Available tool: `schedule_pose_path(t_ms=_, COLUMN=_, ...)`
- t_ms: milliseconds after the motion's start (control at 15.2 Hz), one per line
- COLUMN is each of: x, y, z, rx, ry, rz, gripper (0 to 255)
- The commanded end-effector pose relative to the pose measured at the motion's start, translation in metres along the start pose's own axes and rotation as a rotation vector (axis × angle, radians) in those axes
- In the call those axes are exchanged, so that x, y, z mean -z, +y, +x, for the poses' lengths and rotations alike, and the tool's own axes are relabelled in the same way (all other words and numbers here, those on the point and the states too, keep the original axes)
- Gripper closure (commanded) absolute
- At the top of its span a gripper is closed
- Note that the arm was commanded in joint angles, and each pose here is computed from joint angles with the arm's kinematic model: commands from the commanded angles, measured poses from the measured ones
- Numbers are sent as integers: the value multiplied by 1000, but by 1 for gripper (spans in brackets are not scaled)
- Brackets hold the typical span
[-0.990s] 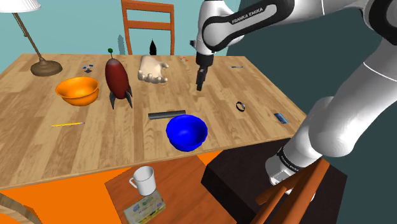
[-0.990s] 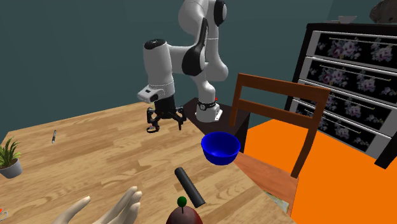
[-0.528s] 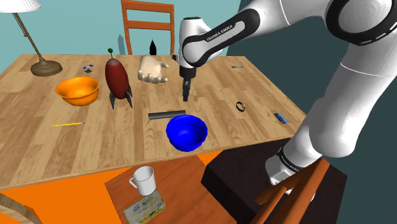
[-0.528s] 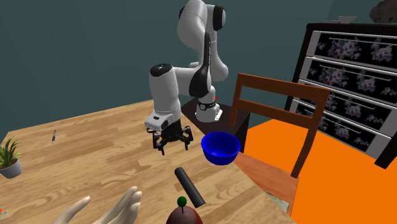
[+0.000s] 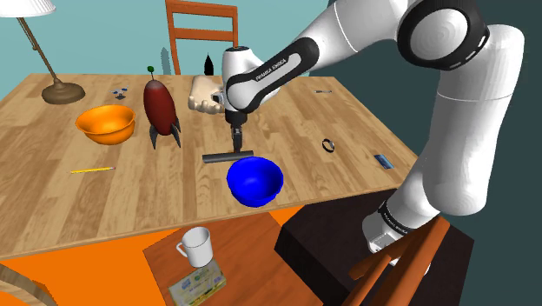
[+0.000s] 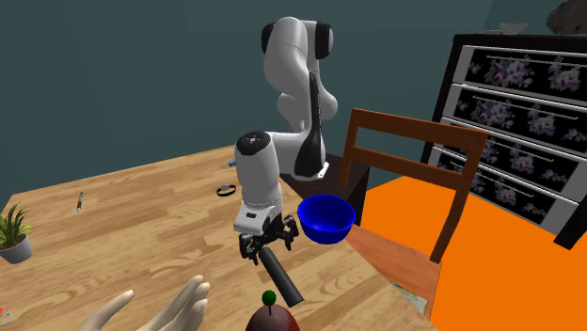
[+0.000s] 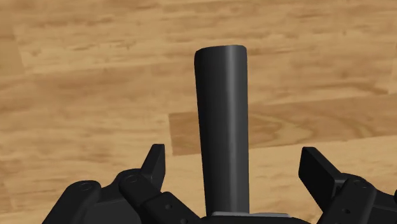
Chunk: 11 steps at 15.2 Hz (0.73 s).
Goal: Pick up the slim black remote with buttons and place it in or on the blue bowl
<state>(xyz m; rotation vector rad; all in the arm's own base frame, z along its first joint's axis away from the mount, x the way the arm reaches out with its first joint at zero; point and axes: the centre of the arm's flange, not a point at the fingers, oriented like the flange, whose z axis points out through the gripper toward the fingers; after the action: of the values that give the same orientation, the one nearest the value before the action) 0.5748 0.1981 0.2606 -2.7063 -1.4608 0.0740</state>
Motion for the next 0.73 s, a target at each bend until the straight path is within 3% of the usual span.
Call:
schedule_pose_path(t_ms=0, x=-13, y=0, z=8, rx=11, ry=1, rz=1, gripper=0)
schedule_pose_path(t_ms=396, x=-43, y=0, z=8, rx=11, ry=1, rz=1, gripper=0)
schedule_pose_path(t_ms=660, x=-43, y=0, z=8, rx=11, ry=1, rz=1, gripper=0)
